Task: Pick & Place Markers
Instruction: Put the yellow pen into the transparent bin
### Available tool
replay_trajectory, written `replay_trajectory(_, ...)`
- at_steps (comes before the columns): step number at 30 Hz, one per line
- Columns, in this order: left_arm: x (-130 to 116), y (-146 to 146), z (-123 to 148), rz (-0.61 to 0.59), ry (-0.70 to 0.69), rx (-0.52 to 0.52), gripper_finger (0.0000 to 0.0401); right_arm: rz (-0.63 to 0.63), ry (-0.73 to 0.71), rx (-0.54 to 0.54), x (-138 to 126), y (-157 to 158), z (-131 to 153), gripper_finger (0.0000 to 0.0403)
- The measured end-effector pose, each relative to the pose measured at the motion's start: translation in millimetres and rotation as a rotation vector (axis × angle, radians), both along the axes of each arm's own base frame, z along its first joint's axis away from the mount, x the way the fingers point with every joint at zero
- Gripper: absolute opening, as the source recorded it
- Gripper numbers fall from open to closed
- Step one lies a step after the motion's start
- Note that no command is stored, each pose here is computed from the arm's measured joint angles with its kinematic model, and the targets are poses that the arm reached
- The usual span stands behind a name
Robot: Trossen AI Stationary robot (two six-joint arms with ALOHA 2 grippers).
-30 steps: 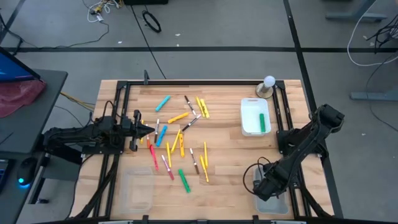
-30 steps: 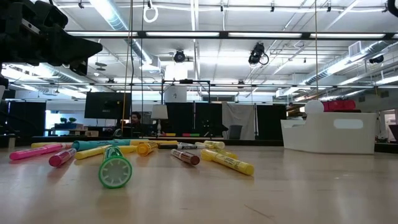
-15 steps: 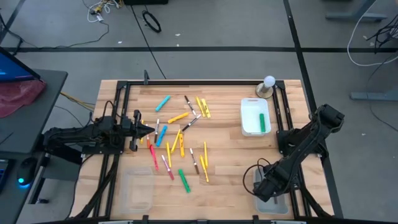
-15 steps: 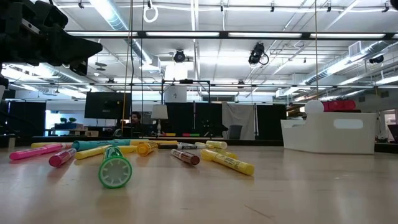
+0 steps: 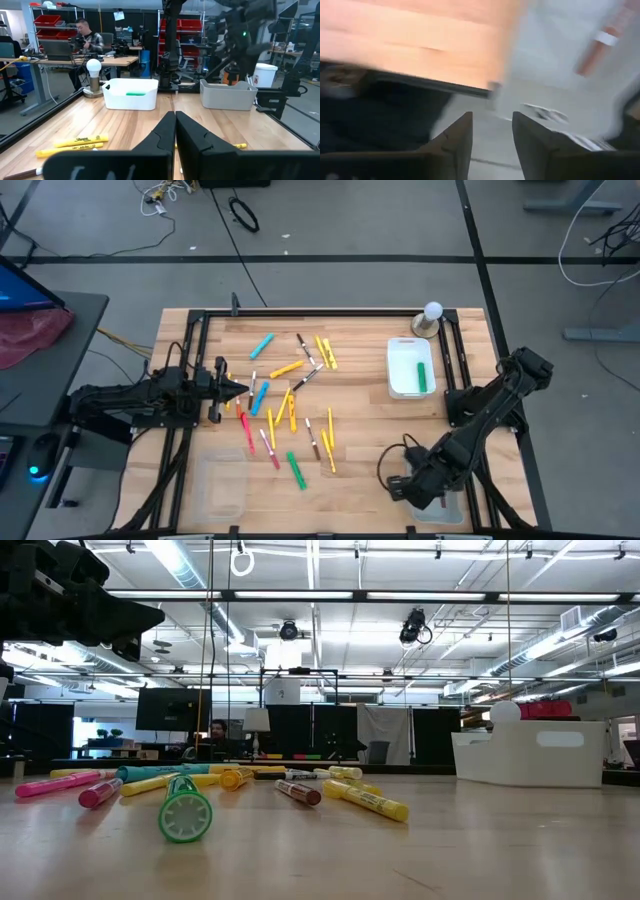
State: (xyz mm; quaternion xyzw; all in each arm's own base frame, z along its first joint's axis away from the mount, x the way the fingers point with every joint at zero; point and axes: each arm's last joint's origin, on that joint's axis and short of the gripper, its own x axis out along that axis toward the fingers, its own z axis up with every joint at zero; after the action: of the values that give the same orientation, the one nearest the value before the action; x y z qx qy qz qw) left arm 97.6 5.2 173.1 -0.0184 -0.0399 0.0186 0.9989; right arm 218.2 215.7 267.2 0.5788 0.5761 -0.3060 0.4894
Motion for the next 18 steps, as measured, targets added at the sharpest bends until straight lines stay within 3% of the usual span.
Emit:
replay_trajectory(5, 0.0, 0.0, 0.1, 0.0, 0.0, 0.0, 0.0018, 0.048, -0.234, -0.178, 23.0, -19.2, 6.7, 0.0125)
replay_trajectory(13, 0.0, 0.0, 0.0, 0.0, 0.0, 0.0, 0.0018, 0.151, -0.623, -0.85, 62.2, -62.1, -0.4, 0.0121)
replay_trajectory(18, 0.0, 0.0, 0.1, 0.0, 0.0, 0.0, 0.0018, 0.194, -0.765, -1.041, 83.8, -84.6, -21.6, 0.012)
